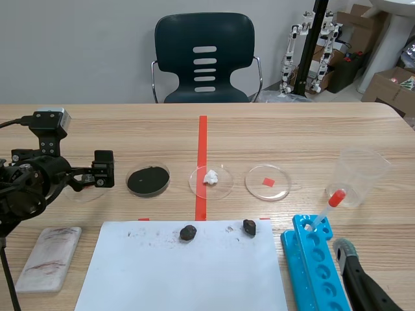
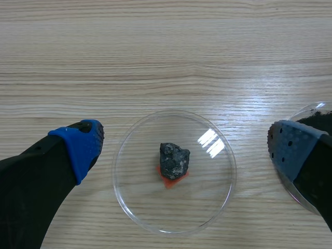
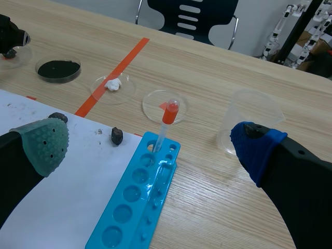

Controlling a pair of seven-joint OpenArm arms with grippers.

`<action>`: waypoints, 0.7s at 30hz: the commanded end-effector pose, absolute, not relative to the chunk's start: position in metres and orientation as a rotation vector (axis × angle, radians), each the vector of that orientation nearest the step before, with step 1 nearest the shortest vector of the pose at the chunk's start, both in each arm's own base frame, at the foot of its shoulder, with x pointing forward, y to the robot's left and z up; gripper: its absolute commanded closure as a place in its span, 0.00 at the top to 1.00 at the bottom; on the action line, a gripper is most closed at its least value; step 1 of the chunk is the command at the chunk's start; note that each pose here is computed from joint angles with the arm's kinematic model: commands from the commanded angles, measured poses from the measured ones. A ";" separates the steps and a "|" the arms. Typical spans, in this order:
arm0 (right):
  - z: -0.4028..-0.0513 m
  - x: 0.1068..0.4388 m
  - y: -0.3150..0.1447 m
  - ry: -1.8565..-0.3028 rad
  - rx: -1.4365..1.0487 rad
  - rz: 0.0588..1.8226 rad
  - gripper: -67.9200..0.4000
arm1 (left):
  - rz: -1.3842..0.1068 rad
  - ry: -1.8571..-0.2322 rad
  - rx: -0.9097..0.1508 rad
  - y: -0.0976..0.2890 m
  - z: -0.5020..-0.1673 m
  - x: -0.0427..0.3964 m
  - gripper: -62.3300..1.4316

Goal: Return to the home posture

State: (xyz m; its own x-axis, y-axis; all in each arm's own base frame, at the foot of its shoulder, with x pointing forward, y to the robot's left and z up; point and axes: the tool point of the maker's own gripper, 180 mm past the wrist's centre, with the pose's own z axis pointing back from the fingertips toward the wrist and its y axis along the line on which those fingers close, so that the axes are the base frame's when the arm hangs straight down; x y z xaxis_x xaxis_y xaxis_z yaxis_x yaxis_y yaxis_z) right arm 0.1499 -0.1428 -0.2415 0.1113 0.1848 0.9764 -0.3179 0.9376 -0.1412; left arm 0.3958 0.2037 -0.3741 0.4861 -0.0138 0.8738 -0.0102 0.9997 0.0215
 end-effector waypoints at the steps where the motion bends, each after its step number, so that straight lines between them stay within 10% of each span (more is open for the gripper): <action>1: -0.232 0.154 -0.143 -1.450 0.110 0.364 1.00 | -0.004 -1.097 0.030 0.206 -0.363 0.403 1.00; 21: -0.232 0.154 -0.143 -1.450 0.110 0.364 1.00 | -0.035 -1.114 0.047 0.217 -0.357 0.403 1.00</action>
